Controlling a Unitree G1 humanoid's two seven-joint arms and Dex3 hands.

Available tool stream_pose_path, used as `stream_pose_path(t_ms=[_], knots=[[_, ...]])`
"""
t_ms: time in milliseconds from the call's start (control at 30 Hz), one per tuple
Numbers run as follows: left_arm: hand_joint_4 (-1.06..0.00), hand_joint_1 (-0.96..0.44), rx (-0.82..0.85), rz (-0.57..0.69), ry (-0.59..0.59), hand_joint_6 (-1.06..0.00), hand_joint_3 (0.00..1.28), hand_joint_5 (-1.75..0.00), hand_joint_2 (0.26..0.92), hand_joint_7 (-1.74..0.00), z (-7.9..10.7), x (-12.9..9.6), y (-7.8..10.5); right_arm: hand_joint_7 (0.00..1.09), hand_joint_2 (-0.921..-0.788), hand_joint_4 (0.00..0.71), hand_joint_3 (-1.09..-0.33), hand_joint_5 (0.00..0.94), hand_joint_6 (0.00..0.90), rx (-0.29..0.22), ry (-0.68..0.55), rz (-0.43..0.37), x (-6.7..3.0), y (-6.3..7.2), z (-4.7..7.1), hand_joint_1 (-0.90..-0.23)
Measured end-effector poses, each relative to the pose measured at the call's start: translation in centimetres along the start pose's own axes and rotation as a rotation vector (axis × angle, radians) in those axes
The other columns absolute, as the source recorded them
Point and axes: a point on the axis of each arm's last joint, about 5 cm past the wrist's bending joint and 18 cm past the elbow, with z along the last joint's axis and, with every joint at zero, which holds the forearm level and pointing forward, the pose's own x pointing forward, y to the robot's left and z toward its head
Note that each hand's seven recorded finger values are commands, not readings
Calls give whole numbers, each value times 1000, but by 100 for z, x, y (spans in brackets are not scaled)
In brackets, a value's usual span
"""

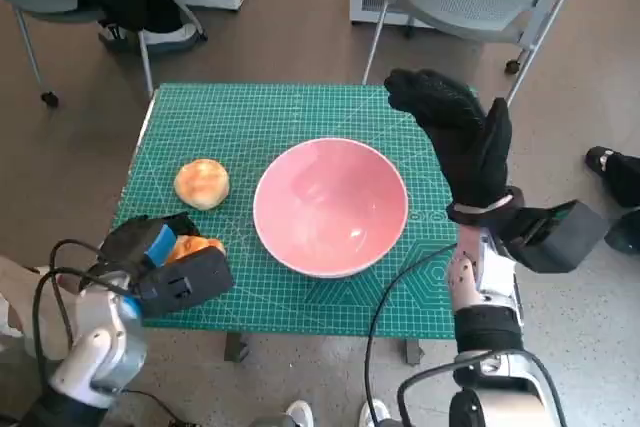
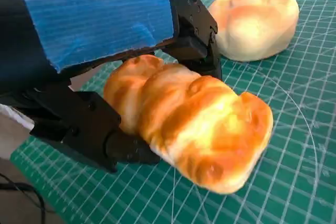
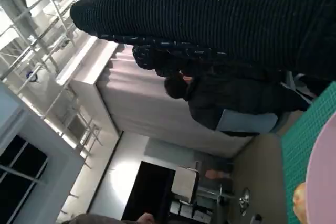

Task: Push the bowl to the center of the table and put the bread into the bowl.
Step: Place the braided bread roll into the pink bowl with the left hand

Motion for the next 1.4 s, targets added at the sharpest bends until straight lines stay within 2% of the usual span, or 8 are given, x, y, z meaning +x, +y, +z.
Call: stream_pose_path(t_ms=[400,567,800,1033,1400], knots=[[-761,4,-20,8,-61,-765,551,-1326,613,-936,3,-154,45,40,-921,91,-858,1,155,5,2,-2,-2,13,-18,-718],[-759,4,-37,34,-105,-777,542,-1329,615,-915,34,-251,119,42,-921,91,-857,0,154,5,2,-2,-2,12,-17,-720],[-787,3,-53,106,-189,-783,472,-1258,645,-920,125,-408,303,44,-921,89,-856,0,154,5,1,1,-2,12,-16,-719],[-824,4,-62,189,-267,-746,379,-1073,691,-1069,213,-513,498,45,-921,87,-860,0,152,1,-3,1,-1,7,-10,-708],[-833,4,-45,360,-408,-738,363,-1001,699,-1133,460,-604,889,48,-921,85,-864,0,148,-7,-9,0,-2,-1,1,-703]])
